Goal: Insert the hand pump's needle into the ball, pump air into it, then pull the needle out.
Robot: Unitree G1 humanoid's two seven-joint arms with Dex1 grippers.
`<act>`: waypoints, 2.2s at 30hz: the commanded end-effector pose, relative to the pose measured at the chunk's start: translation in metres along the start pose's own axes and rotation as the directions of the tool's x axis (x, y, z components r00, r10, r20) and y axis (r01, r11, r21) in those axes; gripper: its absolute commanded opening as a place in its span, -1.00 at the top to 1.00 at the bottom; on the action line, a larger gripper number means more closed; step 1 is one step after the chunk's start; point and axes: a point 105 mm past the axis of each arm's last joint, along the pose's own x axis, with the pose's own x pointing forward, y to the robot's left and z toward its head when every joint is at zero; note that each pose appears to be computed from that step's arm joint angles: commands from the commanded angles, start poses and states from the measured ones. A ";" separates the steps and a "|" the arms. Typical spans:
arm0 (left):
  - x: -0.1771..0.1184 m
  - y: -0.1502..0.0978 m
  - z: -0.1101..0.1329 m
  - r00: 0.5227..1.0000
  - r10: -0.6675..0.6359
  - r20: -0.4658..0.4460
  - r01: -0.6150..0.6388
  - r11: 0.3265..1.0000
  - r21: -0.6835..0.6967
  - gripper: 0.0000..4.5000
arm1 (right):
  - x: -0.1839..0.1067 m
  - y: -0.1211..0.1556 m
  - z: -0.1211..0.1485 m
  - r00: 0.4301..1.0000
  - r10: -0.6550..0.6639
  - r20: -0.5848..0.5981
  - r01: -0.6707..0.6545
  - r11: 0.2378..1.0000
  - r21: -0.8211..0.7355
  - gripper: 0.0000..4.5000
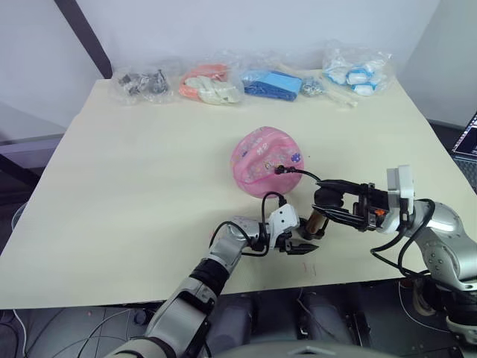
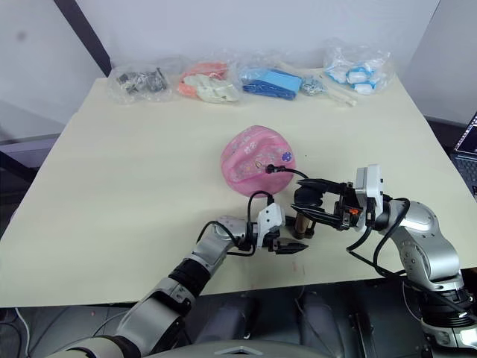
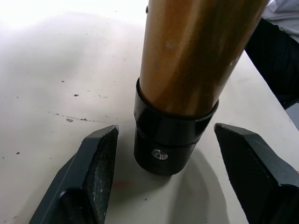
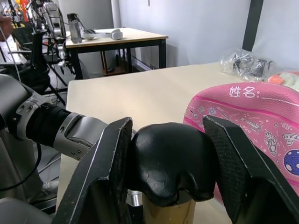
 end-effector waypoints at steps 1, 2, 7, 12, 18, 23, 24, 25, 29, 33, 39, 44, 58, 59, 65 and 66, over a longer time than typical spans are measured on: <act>-0.007 0.000 -0.018 0.999 0.023 -0.045 -0.026 0.997 -0.071 -0.56 | 0.002 0.001 0.017 0.999 0.014 0.036 -0.012 0.998 -0.055 0.15; -0.007 0.000 -0.018 0.999 0.022 -0.045 -0.025 0.997 -0.070 -0.56 | 0.003 0.001 0.017 0.999 0.015 0.036 -0.013 0.998 -0.055 0.15; -0.008 0.000 -0.018 0.999 0.029 -0.040 -0.032 0.997 -0.072 0.26 | 0.003 0.002 0.017 0.999 0.014 0.035 -0.013 0.999 -0.052 0.15; -0.010 -0.001 -0.020 0.999 0.025 -0.045 -0.028 0.997 -0.069 0.52 | 0.004 0.003 0.018 0.999 0.011 0.038 -0.009 0.999 -0.052 0.15; -0.003 -0.003 -0.013 1.000 0.017 -0.021 -0.018 0.999 -0.049 0.52 | 0.001 0.004 0.016 1.000 0.022 0.012 -0.022 0.998 -0.051 0.15; 0.003 -0.001 -0.008 0.999 0.039 -0.010 -0.039 0.998 -0.058 0.52 | -0.003 0.008 0.011 0.999 0.044 -0.028 -0.045 0.998 -0.051 0.15; 0.003 -0.001 -0.008 0.999 0.042 -0.008 -0.042 0.997 -0.065 0.52 | -0.004 0.008 0.010 0.998 0.047 -0.030 -0.048 0.998 -0.048 0.15; 0.003 -0.001 -0.009 0.999 0.041 -0.015 -0.041 0.997 -0.063 0.52 | -0.004 0.009 0.008 0.998 0.049 -0.032 -0.051 0.998 -0.042 0.15; 0.003 -0.002 -0.008 0.999 0.043 -0.019 -0.044 0.997 -0.058 0.52 | -0.005 0.012 0.005 0.997 0.063 -0.041 -0.064 0.997 -0.032 0.15; 0.003 -0.003 -0.006 0.999 0.045 -0.017 -0.046 0.997 -0.058 0.52 | -0.006 0.012 0.003 0.997 0.066 -0.045 -0.068 0.997 -0.027 0.15; 0.005 -0.003 -0.019 0.994 0.056 -0.095 -0.062 0.996 -0.068 0.52 | -0.011 0.008 0.001 0.997 0.044 -0.057 -0.046 0.998 -0.036 0.15; 0.005 -0.004 -0.025 0.990 0.069 -0.126 -0.083 0.990 -0.110 0.52 | -0.015 0.003 0.010 0.999 0.015 -0.050 -0.018 0.998 -0.061 0.15; 0.002 -0.008 -0.039 0.983 0.052 -0.175 -0.074 0.989 -0.125 0.52 | -0.024 -0.012 0.068 0.995 -0.064 0.082 0.070 0.995 -0.072 0.15; 0.003 -0.008 -0.038 0.984 0.049 -0.173 -0.071 0.990 -0.123 0.52 | -0.025 -0.014 0.073 0.993 -0.071 0.091 0.078 0.994 -0.077 0.15; 0.008 -0.008 -0.037 0.985 0.043 -0.169 -0.064 0.991 -0.121 0.52 | -0.028 -0.020 0.095 0.986 -0.103 0.132 0.114 0.990 -0.082 0.15; 0.008 -0.009 -0.036 0.985 0.040 -0.168 -0.061 0.991 -0.121 0.52 | -0.029 -0.022 0.099 0.984 -0.110 0.138 0.122 0.989 -0.083 0.15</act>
